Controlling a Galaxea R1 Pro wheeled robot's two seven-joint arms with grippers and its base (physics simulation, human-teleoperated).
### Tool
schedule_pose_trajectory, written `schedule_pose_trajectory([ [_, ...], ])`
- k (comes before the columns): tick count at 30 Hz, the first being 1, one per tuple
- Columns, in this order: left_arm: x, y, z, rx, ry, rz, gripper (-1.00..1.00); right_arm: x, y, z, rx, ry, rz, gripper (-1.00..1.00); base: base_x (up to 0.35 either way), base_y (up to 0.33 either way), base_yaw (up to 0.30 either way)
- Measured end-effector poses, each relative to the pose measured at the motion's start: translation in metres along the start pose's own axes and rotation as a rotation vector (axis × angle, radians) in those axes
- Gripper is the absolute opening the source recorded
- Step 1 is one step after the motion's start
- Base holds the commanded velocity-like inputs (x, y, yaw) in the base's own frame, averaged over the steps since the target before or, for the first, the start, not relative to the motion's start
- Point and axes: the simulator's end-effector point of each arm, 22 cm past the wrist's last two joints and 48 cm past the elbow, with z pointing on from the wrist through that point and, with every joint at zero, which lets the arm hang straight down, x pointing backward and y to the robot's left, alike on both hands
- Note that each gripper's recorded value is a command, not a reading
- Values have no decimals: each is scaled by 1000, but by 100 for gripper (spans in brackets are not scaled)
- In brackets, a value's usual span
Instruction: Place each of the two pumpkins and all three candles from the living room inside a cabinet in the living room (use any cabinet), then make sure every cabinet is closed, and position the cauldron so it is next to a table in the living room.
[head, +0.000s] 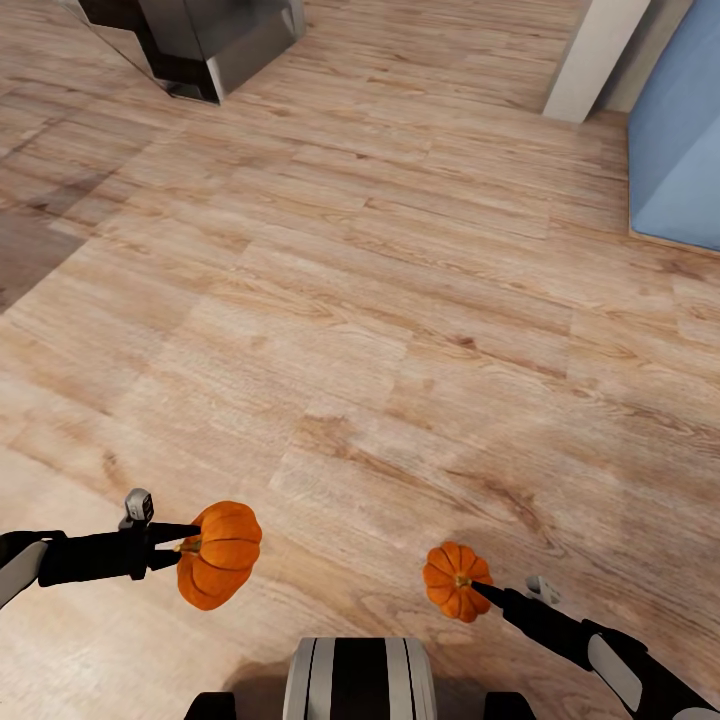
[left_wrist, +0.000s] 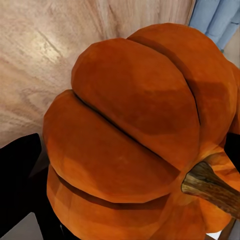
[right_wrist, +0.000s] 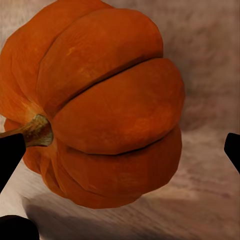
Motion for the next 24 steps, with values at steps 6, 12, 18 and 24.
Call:
schedule_pose_trajectory([
  [6,1,6,2,-5,5,-10,-100,5,-5,2,7,10,5,100,0,0,0],
  [12,1,10,3,-7,8,-18,-100,8,-8,3,12,16,9,100,0,0,0],
  [18,1,9,3,-4,7,-19,-100,8,-8,3,11,16,8,100,0,0,0],
  [24,1,9,3,-4,6,-18,-100,7,-8,3,11,16,8,100,48,25,0],
])
